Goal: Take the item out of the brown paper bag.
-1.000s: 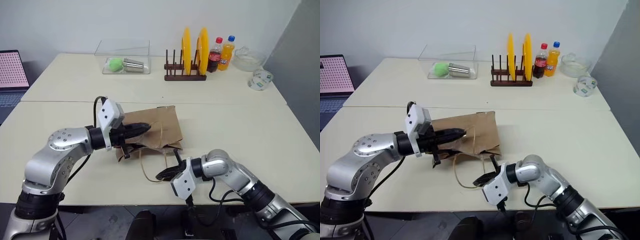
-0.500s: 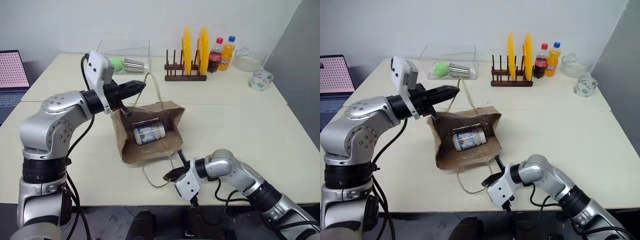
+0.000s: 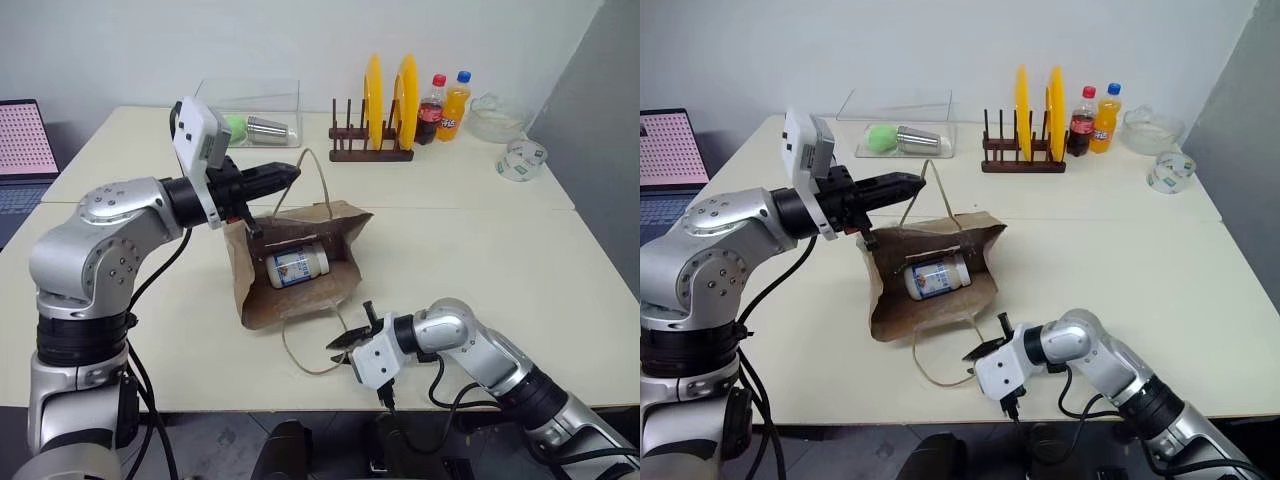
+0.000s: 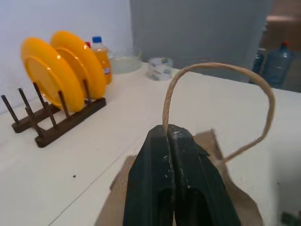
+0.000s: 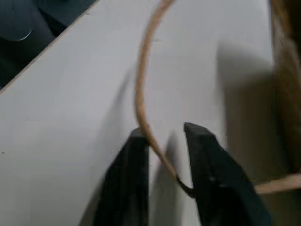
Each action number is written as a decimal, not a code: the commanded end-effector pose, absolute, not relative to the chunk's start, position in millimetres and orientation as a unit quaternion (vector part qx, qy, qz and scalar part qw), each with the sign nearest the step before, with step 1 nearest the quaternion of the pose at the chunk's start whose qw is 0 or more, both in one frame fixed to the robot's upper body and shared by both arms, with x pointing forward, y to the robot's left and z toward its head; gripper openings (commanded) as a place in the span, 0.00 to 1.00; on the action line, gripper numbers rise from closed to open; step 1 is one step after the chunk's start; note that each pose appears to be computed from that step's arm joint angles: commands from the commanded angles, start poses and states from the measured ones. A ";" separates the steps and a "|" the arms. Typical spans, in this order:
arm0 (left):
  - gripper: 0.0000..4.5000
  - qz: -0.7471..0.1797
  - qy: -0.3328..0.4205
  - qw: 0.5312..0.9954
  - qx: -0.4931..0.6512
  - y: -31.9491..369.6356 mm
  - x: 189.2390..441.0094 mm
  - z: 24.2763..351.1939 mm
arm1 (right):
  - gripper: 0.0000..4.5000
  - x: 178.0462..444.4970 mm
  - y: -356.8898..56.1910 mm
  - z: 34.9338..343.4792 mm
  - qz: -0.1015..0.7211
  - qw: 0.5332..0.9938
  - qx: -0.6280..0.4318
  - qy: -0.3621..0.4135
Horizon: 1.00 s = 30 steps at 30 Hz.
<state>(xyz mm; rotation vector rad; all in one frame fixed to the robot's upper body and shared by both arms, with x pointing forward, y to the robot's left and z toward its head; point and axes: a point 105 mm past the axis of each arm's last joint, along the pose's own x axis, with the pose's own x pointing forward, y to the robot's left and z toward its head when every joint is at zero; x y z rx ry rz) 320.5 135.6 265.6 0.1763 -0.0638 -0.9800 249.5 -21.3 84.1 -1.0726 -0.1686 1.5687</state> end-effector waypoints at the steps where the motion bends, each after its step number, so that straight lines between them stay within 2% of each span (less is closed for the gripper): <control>1: 0.00 -0.484 -0.055 0.868 0.096 131.4 308.7 275.9 | 0.51 244.6 -37.5 109.3 0.676 0.599 -0.425 -0.051; 2: 0.00 -0.487 -0.054 0.867 0.096 130.3 307.5 274.0 | 0.58 242.1 -45.7 113.5 0.679 0.608 -0.411 -0.028; 7: 0.00 -0.492 -0.050 0.864 0.092 128.1 306.0 270.4 | 0.58 227.0 -82.5 129.5 0.694 0.612 -0.375 0.055; 10: 0.00 -0.491 -0.050 0.865 0.091 128.7 306.8 270.1 | 0.58 226.1 -88.2 150.8 0.695 0.639 -0.324 0.066; 15: 0.00 -0.491 -0.049 0.865 0.087 129.9 308.1 270.4 | 0.58 245.1 -50.3 194.7 0.665 0.693 -0.277 -0.017; 20: 0.00 -0.486 -0.049 0.868 0.085 134.0 311.3 272.0 | 0.58 264.6 -4.7 200.7 0.636 0.717 -0.280 -0.055; 23: 0.00 -0.479 -0.051 0.872 0.084 138.2 313.6 273.9 | 0.71 271.6 12.5 199.4 0.624 0.723 -0.291 -0.056; 26: 0.00 -0.468 -0.056 0.878 0.082 143.4 316.5 277.9 | 0.95 282.1 26.8 194.2 0.605 0.728 -0.317 -0.056; 27: 0.00 -0.463 -0.059 0.881 0.083 146.0 317.6 279.9 | 1.00 288.8 31.1 190.7 0.588 0.733 -0.336 -0.056; 30: 0.00 -0.454 -0.062 0.885 0.086 151.0 319.6 282.9 | 1.00 302.0 35.2 181.4 0.549 0.733 -0.397 -0.061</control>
